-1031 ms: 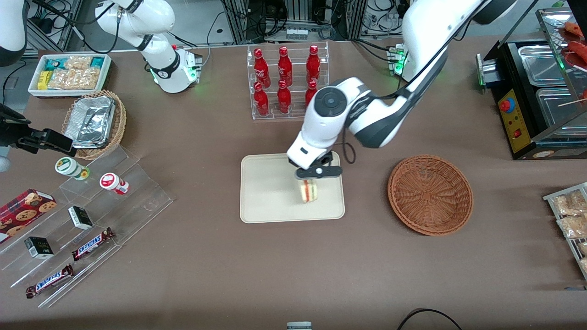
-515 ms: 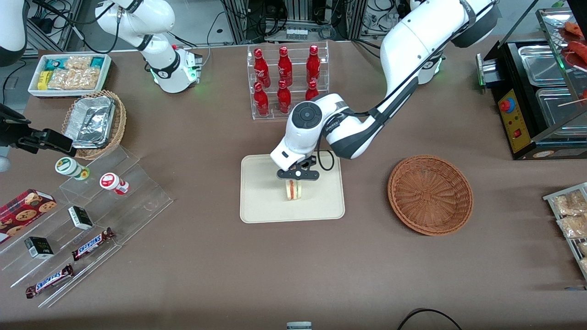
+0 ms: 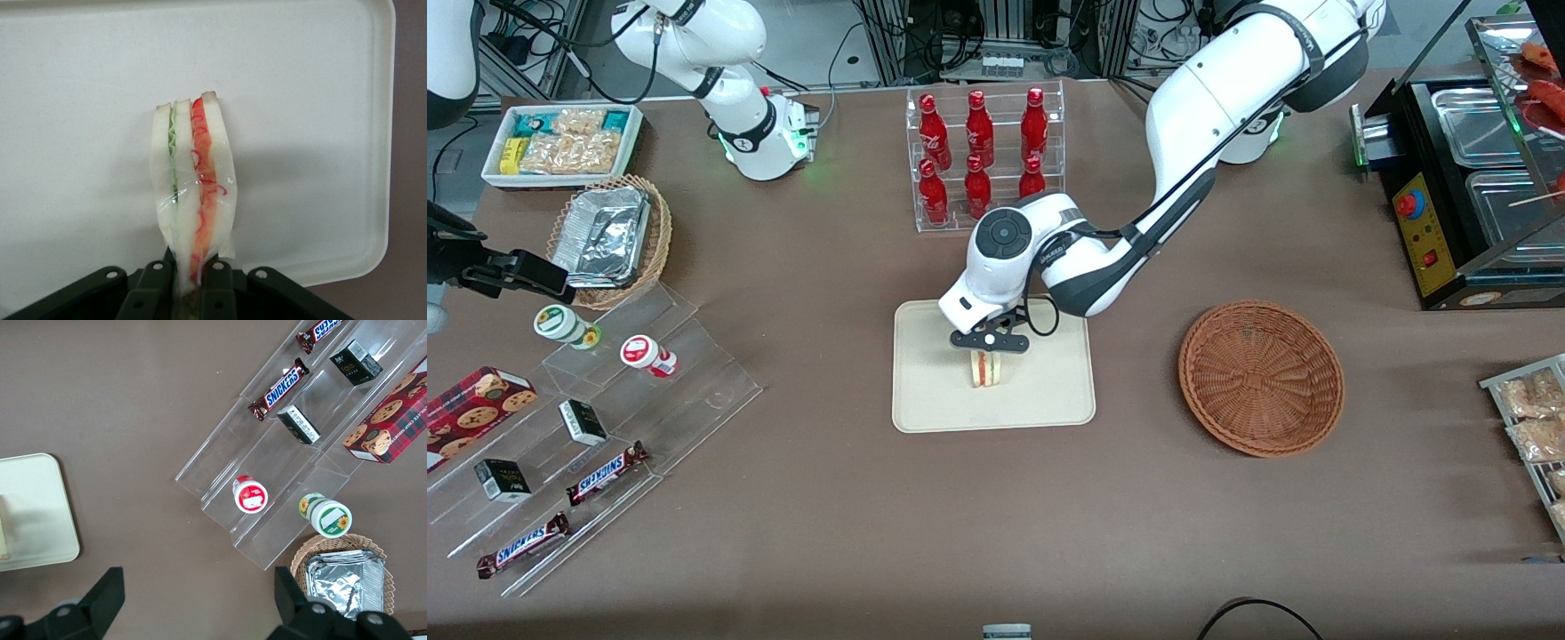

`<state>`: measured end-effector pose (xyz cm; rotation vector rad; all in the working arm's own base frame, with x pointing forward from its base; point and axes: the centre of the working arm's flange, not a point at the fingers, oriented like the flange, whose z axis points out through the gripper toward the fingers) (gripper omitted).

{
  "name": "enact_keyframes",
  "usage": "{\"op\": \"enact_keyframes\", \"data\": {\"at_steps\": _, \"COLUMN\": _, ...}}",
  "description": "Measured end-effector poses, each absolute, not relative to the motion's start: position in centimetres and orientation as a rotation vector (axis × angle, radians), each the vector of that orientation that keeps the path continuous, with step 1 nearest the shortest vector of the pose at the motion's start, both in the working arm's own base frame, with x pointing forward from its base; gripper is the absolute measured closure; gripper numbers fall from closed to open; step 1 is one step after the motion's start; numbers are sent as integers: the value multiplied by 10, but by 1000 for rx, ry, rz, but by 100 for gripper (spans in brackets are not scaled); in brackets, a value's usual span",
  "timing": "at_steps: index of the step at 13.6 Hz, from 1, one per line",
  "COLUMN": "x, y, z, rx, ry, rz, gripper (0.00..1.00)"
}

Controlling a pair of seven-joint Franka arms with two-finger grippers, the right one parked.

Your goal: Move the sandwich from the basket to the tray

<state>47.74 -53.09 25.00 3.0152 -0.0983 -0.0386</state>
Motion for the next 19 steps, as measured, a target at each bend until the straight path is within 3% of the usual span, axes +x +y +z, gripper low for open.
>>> {"op": "enact_keyframes", "data": {"at_steps": 10, "x": 481, "y": -531, "z": 236, "rx": 3069, "ry": -110, "rz": 21, "gripper": 85}}
{"op": "enact_keyframes", "data": {"at_steps": 12, "x": 483, "y": -531, "z": 237, "rx": 3068, "ry": -106, "rz": 25, "gripper": 70}}
{"op": "enact_keyframes", "data": {"at_steps": 15, "x": 492, "y": -529, "z": 246, "rx": 3059, "ry": -88, "rz": 52, "gripper": 39}}
{"op": "enact_keyframes", "data": {"at_steps": 19, "x": 508, "y": -523, "z": 295, "rx": 3025, "ry": 19, "rz": 113, "gripper": 1}}
